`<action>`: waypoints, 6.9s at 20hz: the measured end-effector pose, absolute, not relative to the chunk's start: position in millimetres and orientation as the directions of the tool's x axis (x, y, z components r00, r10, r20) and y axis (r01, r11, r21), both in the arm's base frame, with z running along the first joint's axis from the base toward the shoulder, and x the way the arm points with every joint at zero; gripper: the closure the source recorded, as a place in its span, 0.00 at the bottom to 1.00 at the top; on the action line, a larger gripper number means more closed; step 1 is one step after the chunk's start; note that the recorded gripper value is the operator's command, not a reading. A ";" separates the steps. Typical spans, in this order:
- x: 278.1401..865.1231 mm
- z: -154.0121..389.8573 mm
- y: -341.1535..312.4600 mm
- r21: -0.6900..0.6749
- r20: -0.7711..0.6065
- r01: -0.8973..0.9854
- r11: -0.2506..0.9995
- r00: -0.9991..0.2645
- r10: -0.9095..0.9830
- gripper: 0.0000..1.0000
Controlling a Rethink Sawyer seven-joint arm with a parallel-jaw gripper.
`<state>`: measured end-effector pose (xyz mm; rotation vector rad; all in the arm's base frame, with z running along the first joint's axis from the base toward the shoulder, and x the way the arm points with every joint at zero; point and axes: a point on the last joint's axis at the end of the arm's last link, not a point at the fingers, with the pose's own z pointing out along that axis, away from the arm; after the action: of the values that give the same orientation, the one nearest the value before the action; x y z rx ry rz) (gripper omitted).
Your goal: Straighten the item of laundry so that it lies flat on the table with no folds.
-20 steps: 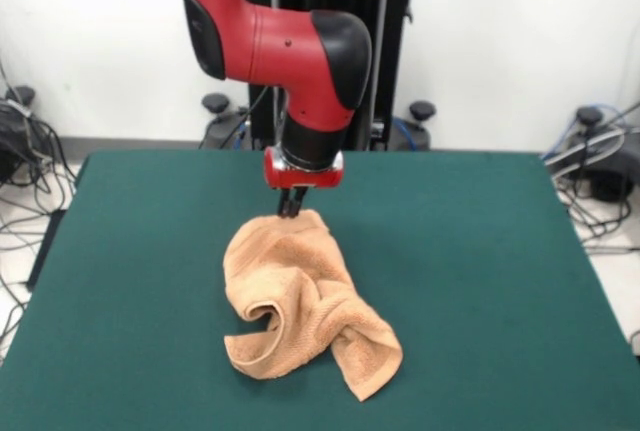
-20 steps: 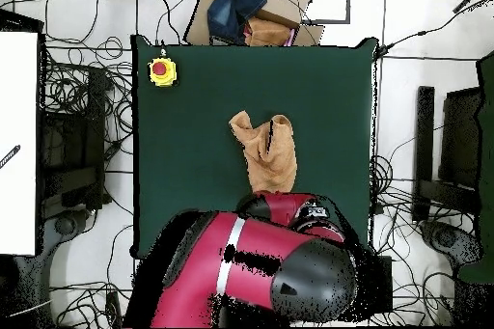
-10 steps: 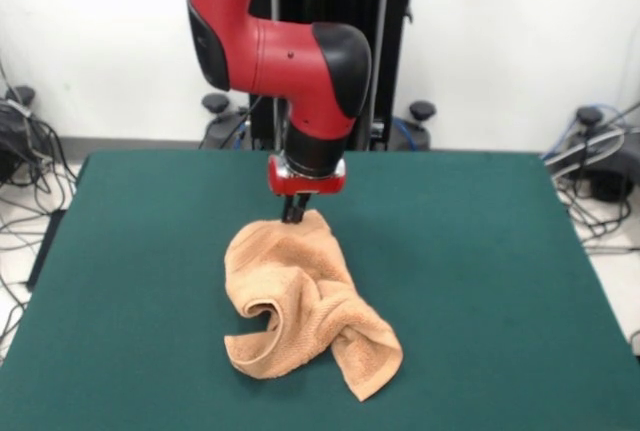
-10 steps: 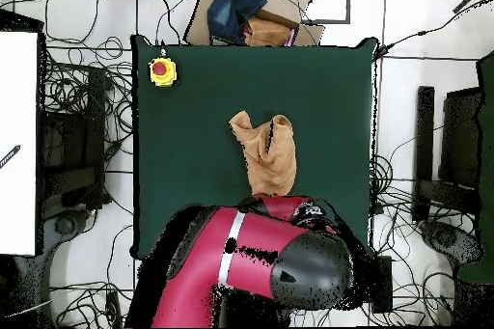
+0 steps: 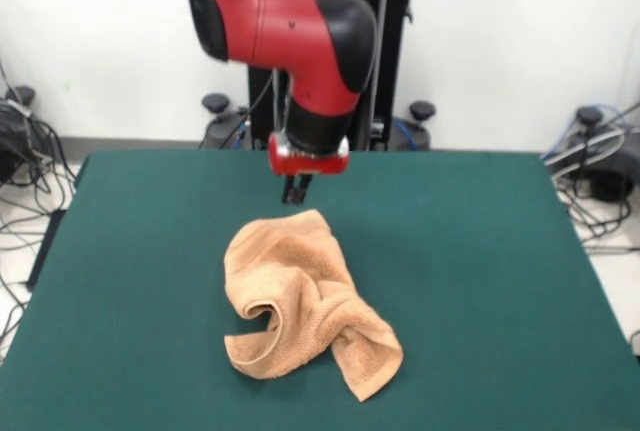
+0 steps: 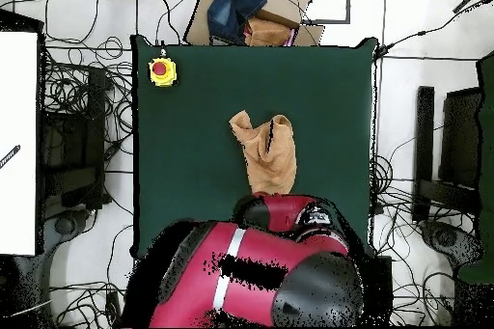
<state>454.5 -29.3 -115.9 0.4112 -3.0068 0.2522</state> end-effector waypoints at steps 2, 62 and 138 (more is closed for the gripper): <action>459.6 -93.7 -31.0 -0.155 0.138 -0.263 0.952 -0.960 -0.243 1.00; 464.4 -119.3 -20.2 -0.139 0.035 -0.279 0.950 -0.960 -0.277 0.00; 444.2 -144.1 -19.6 -0.115 0.100 -0.291 0.950 -0.955 -0.280 0.00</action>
<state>444.2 -19.6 -144.1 0.4425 -3.0202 0.1971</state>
